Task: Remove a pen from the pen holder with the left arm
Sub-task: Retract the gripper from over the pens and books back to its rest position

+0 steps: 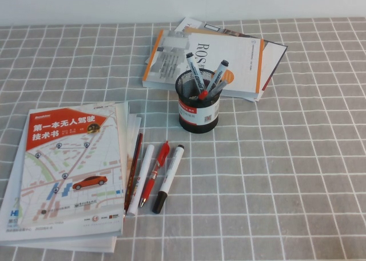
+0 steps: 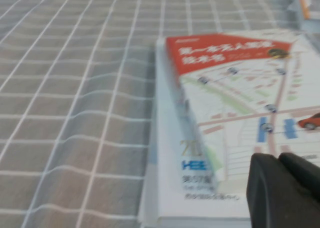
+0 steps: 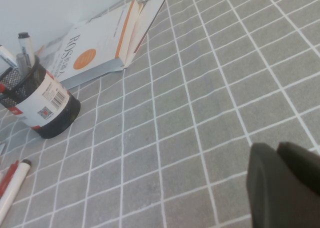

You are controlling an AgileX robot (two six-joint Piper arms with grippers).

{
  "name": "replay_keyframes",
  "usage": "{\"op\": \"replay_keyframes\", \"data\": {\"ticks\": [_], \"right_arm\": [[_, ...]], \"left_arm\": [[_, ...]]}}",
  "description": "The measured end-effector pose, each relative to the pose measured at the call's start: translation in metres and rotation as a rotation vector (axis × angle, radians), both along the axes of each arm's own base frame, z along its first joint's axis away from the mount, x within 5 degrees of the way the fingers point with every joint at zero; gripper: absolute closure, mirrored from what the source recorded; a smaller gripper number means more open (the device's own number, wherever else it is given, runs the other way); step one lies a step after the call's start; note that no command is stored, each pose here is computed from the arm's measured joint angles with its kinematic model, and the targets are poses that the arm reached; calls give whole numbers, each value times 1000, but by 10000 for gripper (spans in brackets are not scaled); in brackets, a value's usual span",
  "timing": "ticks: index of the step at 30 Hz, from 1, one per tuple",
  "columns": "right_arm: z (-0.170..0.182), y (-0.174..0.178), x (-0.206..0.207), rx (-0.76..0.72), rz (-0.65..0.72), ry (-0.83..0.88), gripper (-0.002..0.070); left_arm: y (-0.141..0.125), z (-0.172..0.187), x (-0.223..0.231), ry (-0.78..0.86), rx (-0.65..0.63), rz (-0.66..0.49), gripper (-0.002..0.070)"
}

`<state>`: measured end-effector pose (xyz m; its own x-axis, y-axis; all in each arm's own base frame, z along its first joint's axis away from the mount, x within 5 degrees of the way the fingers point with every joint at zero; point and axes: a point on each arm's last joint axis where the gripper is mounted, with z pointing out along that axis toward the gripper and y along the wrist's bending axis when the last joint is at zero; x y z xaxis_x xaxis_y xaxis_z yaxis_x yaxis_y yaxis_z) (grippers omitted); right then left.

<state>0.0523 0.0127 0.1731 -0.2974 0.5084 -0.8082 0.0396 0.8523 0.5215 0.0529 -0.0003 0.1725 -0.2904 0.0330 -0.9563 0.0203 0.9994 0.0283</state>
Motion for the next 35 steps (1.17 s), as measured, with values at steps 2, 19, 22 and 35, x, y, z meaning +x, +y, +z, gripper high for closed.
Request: {"op": "replay_keyframes", "data": {"ticks": [2, 19, 22, 35], "right_arm": [[0, 0, 0, 0, 0, 0, 689], [0, 0, 0, 0, 0, 0, 689], [0, 0, 0, 0, 0, 0, 689], [0, 0, 0, 0, 0, 0, 689]], "left_arm": [[1, 0, 0, 5, -2, 22, 677], [2, -1, 0, 9, -4, 38, 677], [2, -1, 0, 9, -4, 38, 677], [2, -1, 0, 10, -6, 38, 678]]}}
